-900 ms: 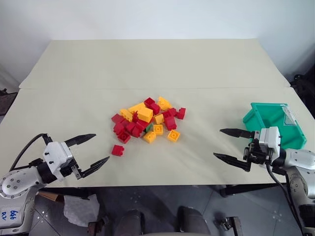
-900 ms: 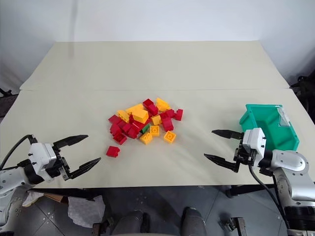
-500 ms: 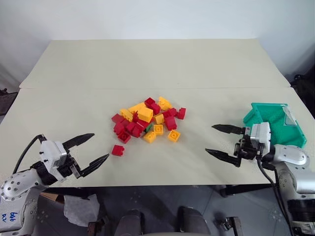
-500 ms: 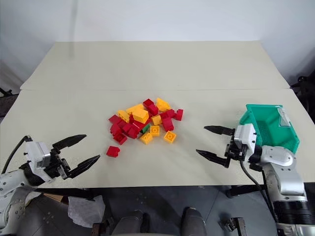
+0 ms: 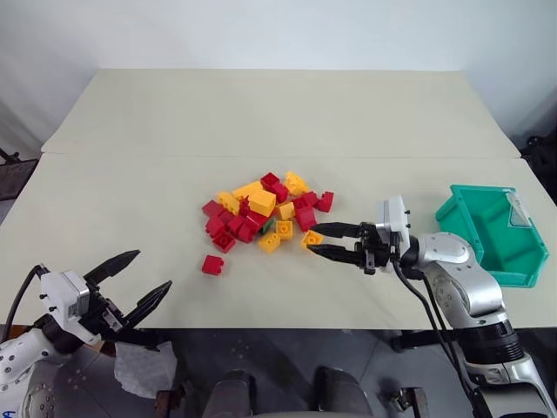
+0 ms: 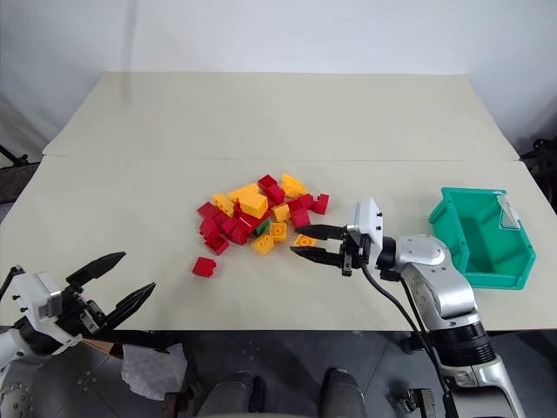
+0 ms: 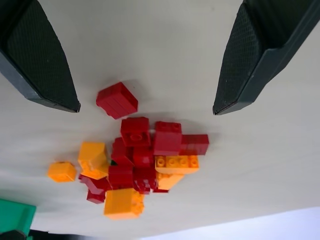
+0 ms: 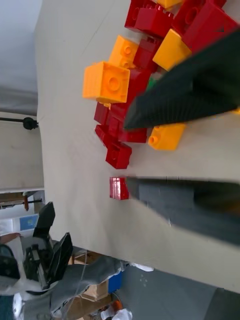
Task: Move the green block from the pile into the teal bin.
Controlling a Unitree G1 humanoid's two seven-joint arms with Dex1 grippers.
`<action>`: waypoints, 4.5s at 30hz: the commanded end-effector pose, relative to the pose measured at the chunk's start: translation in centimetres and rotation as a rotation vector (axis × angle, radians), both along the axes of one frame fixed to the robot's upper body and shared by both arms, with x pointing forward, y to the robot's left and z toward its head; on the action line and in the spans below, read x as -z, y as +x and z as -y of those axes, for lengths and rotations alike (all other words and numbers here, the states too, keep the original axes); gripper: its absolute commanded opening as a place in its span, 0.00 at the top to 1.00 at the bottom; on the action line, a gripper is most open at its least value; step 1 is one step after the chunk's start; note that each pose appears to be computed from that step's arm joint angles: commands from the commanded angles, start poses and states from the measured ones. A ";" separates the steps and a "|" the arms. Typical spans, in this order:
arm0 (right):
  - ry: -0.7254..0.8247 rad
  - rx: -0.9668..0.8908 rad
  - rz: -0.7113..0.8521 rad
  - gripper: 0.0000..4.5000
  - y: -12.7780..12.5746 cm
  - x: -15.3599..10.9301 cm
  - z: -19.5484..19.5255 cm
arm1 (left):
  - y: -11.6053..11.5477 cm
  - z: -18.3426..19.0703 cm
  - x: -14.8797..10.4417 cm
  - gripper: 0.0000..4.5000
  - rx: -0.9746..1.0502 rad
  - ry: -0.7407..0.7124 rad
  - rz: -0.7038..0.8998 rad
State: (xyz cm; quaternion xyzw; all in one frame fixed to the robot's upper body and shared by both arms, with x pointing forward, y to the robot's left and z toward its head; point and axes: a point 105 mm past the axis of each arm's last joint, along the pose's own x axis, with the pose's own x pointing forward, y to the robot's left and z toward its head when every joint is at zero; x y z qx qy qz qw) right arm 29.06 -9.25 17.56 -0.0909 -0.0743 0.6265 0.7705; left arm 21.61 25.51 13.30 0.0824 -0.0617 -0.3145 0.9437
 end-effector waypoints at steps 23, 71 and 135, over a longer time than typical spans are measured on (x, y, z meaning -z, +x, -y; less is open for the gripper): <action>-0.168 0.053 0.084 0.99 8.1 1.2 -11.1 | 0.2 3.4 -1.1 0.00 0.085 -0.051 0.025; -0.324 0.034 -0.078 0.00 7.7 1.1 -9.8 | 1.3 1.5 -0.6 0.00 0.030 -0.049 0.026; -0.042 1.367 0.066 0.44 1.8 -1.8 30.0 | 4.1 16.1 -4.3 0.00 0.690 -0.082 0.126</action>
